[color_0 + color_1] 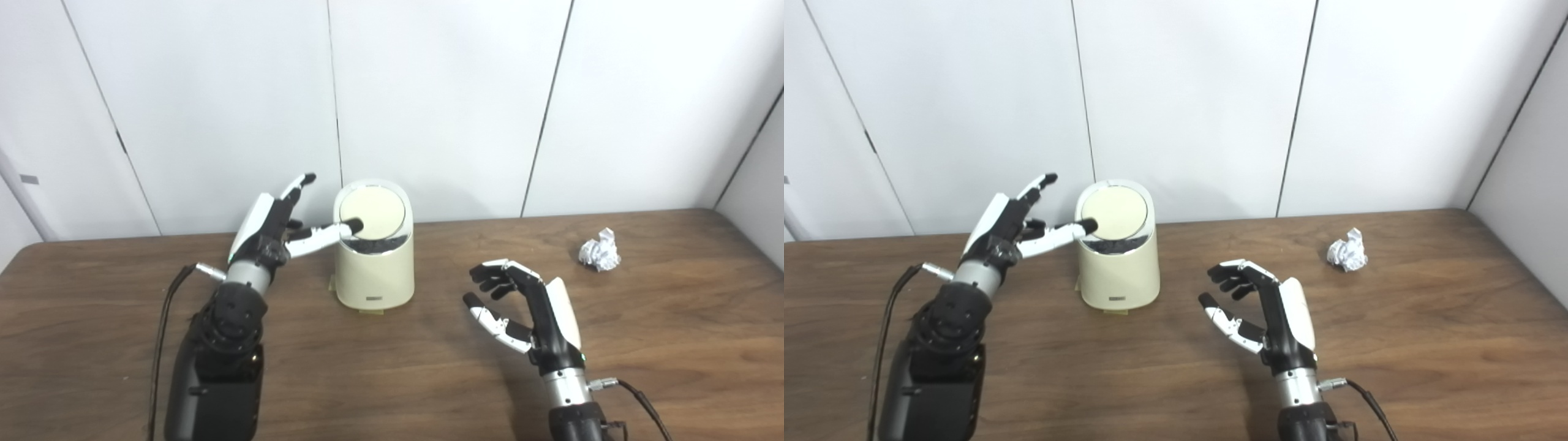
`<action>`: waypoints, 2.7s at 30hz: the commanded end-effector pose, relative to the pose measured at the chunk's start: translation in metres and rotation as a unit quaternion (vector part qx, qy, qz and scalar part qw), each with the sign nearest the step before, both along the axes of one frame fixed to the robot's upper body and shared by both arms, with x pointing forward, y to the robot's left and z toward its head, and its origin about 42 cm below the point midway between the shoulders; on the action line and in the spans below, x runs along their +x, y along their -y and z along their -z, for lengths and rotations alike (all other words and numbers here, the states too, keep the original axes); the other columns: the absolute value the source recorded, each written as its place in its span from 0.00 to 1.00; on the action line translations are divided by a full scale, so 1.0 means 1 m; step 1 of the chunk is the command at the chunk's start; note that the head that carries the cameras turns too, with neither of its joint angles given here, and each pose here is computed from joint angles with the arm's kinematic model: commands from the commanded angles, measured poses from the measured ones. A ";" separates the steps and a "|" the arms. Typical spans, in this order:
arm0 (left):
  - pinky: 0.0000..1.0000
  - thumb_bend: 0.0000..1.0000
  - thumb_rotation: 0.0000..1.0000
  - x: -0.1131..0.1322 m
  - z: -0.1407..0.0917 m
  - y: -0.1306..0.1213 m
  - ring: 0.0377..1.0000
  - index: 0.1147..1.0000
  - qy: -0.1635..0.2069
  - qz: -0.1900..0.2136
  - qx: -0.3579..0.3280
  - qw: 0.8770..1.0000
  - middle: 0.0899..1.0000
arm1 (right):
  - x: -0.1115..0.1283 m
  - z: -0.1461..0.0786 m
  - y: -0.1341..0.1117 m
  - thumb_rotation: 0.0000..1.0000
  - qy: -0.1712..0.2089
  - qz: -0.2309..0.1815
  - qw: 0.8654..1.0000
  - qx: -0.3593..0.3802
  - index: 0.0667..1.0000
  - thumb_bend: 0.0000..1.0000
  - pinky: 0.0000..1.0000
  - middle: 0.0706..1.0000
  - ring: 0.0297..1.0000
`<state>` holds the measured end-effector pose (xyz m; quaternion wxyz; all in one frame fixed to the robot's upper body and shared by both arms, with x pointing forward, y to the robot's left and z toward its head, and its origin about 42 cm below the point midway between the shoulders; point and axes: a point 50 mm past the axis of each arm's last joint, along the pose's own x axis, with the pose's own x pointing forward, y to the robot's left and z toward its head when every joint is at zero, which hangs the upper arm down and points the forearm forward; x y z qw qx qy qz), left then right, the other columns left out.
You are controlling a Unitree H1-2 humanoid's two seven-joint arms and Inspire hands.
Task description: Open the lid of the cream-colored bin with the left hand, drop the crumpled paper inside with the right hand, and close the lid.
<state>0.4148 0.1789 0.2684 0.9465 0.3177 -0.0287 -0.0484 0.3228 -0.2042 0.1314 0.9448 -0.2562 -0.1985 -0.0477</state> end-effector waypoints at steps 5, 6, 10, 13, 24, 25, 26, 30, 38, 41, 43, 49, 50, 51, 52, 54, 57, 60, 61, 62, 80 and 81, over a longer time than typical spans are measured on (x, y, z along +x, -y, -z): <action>0.99 0.88 0.54 0.016 -0.031 0.013 1.00 1.00 0.038 -0.004 0.072 0.997 1.00 | -0.009 0.027 0.006 0.32 -0.037 0.009 0.999 -0.012 0.56 0.24 0.46 0.57 0.55; 0.99 0.87 0.52 0.018 -0.032 0.014 1.00 1.00 0.039 -0.005 0.078 0.996 1.00 | -0.009 0.026 0.006 0.31 -0.038 0.009 0.999 -0.011 0.56 0.24 0.46 0.57 0.55; 1.00 0.86 0.51 0.025 -0.032 0.019 1.00 1.00 0.043 -0.011 0.113 0.993 1.00 | -0.009 0.026 0.006 0.34 -0.038 0.012 0.999 -0.016 0.57 0.24 0.47 0.57 0.55; 1.00 0.86 0.51 0.029 -0.032 0.022 1.00 1.00 0.043 -0.013 0.129 0.991 1.00 | -0.009 0.026 0.005 0.34 -0.037 0.012 0.999 -0.011 0.57 0.24 0.46 0.57 0.55; 1.00 0.87 0.52 0.041 -0.026 0.022 1.00 1.00 0.035 -0.022 0.145 0.989 1.00 | -0.008 0.027 0.003 0.34 -0.036 0.012 0.999 -0.012 0.56 0.24 0.46 0.57 0.55; 1.00 0.87 0.52 0.042 -0.026 0.022 1.00 1.00 0.034 -0.023 0.146 0.988 1.00 | -0.009 0.027 0.002 0.34 -0.036 0.012 0.999 -0.012 0.56 0.24 0.46 0.57 0.55; 1.00 0.87 0.54 0.044 -0.025 0.022 1.00 1.00 0.032 -0.025 0.148 0.988 1.00 | -0.009 0.027 0.002 0.34 -0.035 0.012 0.999 -0.013 0.56 0.24 0.46 0.57 0.55; 1.00 0.89 0.57 0.051 -0.021 0.018 1.00 1.00 0.025 -0.031 0.147 0.988 1.00 | -0.008 0.027 0.002 0.34 -0.039 0.012 0.999 -0.012 0.56 0.24 0.47 0.57 0.55; 1.00 0.90 0.58 0.062 -0.015 0.010 1.00 1.00 0.020 -0.048 0.158 0.986 1.00 | -0.008 0.028 0.000 0.30 -0.040 0.013 0.999 -0.010 0.56 0.25 0.47 0.57 0.55; 1.00 0.89 0.57 0.063 -0.013 0.009 1.00 1.00 0.018 -0.050 0.161 0.985 1.00 | -0.009 0.027 -0.001 0.30 -0.043 0.011 0.999 -0.011 0.56 0.25 0.47 0.57 0.56; 1.00 0.90 0.56 0.064 -0.011 0.008 1.00 1.00 0.015 -0.051 0.161 0.985 1.00 | -0.010 0.027 -0.001 0.30 -0.044 0.010 0.999 -0.012 0.57 0.24 0.48 0.58 0.56; 1.00 0.90 0.53 0.065 -0.006 0.008 1.00 1.00 0.006 -0.051 0.158 0.986 1.00 | -0.010 0.027 -0.002 0.26 -0.043 0.009 0.999 -0.010 0.57 0.25 0.48 0.58 0.56; 1.00 0.91 0.54 0.066 -0.006 0.008 1.00 1.00 0.005 -0.052 0.158 0.986 1.00 | -0.010 0.027 -0.002 0.26 -0.043 0.009 0.999 -0.011 0.57 0.25 0.48 0.58 0.56; 1.00 0.92 0.54 0.066 -0.006 0.009 1.00 1.00 0.005 -0.052 0.160 0.986 1.00 | -0.010 0.026 -0.002 0.26 -0.043 0.009 0.999 -0.012 0.57 0.25 0.48 0.58 0.56; 1.00 0.92 0.54 0.066 -0.005 0.009 1.00 1.00 0.005 -0.051 0.161 0.986 1.00 | -0.010 0.026 -0.003 0.26 -0.042 0.009 0.999 -0.012 0.57 0.25 0.48 0.57 0.56; 1.00 0.91 0.55 0.066 -0.005 0.009 1.00 1.00 0.005 -0.050 0.164 0.985 1.00 | -0.009 0.027 -0.003 0.26 -0.039 0.009 0.999 -0.011 0.56 0.25 0.47 0.57 0.56; 1.00 0.91 0.54 0.066 -0.006 0.010 1.00 1.00 0.006 -0.050 0.163 0.985 1.00 | -0.009 0.027 -0.003 0.27 -0.041 0.009 0.999 -0.013 0.56 0.24 0.48 0.57 0.56; 1.00 0.91 0.54 0.067 -0.006 0.011 1.00 1.00 0.007 -0.049 0.165 0.985 1.00 | -0.008 0.026 -0.003 0.28 -0.039 0.010 0.999 -0.016 0.56 0.24 0.48 0.57 0.56; 1.00 0.91 0.54 0.067 -0.006 0.011 1.00 1.00 0.008 -0.049 0.166 0.985 1.00 | -0.008 0.027 -0.003 0.28 -0.037 0.009 0.999 -0.015 0.56 0.24 0.48 0.57 0.56; 1.00 0.91 0.55 0.067 -0.007 0.011 1.00 1.00 0.009 -0.049 0.166 0.985 1.00 | -0.008 0.027 -0.003 0.28 -0.035 0.009 0.999 -0.015 0.56 0.25 0.48 0.57 0.56; 1.00 0.95 0.52 0.065 -0.009 0.016 1.00 1.00 0.021 -0.044 0.171 0.984 1.00 | -0.008 0.026 -0.005 0.28 -0.041 0.009 0.999 -0.016 0.56 0.25 0.47 0.57 0.56; 1.00 0.95 0.51 0.064 -0.010 0.016 1.00 1.00 0.023 -0.044 0.172 0.984 1.00 | -0.008 0.026 -0.005 0.29 -0.041 0.010 0.999 -0.016 0.56 0.25 0.48 0.57 0.56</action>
